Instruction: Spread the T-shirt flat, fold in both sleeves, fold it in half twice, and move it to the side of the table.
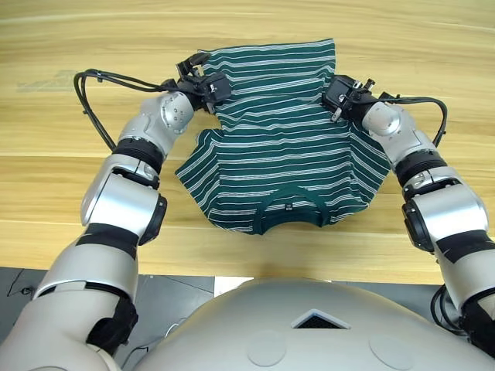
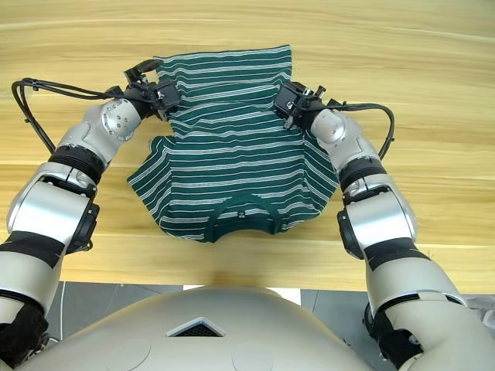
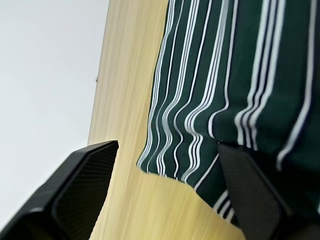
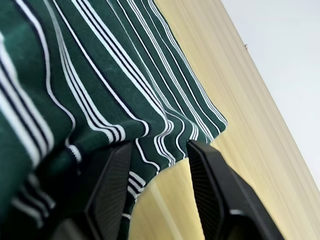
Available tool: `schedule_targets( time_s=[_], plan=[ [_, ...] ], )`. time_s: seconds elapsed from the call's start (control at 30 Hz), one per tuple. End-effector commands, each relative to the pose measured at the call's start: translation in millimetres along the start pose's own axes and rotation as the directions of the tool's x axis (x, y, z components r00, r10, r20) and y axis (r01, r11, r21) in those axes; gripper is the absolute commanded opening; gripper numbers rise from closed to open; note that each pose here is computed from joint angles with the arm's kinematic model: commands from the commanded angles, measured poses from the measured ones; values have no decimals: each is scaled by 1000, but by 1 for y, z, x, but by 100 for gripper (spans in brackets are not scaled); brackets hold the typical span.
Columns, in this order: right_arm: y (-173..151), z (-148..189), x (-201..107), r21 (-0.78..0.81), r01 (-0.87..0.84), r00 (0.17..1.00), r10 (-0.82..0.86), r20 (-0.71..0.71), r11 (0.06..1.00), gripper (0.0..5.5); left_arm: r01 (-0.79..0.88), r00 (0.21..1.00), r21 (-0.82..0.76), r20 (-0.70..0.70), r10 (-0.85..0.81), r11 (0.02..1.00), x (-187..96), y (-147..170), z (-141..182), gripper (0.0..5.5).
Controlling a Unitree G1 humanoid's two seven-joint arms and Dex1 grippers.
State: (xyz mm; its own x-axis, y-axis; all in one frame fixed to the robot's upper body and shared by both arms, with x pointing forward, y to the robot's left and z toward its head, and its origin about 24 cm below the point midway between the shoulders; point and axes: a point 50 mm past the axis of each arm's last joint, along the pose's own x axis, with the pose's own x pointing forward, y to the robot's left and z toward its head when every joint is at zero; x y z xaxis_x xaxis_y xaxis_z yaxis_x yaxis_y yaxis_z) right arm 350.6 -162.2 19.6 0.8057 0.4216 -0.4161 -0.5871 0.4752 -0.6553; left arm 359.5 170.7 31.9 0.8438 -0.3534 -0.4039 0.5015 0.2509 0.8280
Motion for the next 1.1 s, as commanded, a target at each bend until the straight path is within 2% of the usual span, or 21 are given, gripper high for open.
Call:
schedule_targets(
  time_s=[0.03,0.2,0.47,0.57,0.63,0.73,0.83,0.9,1.0,1.1],
  plan=[
    [-28,-34,-23,31,103,986,-98,-134,994,203,6,1000,-20,-21,-6,1000,-5,-6,-9,370],
    [-38,-29,-25,26,146,985,-143,-93,989,203,-136,991,-61,12,137,989,-15,9,-16,370],
    [-27,-23,-20,29,122,991,-120,-53,992,203,-199,976,-116,64,207,973,-27,7,-15,370],
    [-34,-16,-21,61,187,982,-187,5,981,203,-255,957,-138,103,270,957,-36,9,-12,370],
    [-44,-6,-24,95,254,961,-262,89,963,203,-349,917,-165,142,372,923,-53,23,-7,370],
    [-58,9,-36,116,316,920,-334,207,942,203,-404,876,-144,225,427,903,-103,39,4,370],
    [-69,20,-52,112,352,886,-369,281,929,203,-232,915,-90,318,248,969,-148,19,19,370],
    [-79,31,-63,114,381,859,-397,322,918,203,-37,937,-20,347,42,999,-166,-13,27,370],
    [-88,50,-74,94,401,834,-406,375,911,203,282,886,42,371,-277,959,-187,-61,40,370],
    [-88,60,-80,71,400,830,-394,394,914,203,397,845,78,357,-397,915,-189,-85,45,370]
  ],
)
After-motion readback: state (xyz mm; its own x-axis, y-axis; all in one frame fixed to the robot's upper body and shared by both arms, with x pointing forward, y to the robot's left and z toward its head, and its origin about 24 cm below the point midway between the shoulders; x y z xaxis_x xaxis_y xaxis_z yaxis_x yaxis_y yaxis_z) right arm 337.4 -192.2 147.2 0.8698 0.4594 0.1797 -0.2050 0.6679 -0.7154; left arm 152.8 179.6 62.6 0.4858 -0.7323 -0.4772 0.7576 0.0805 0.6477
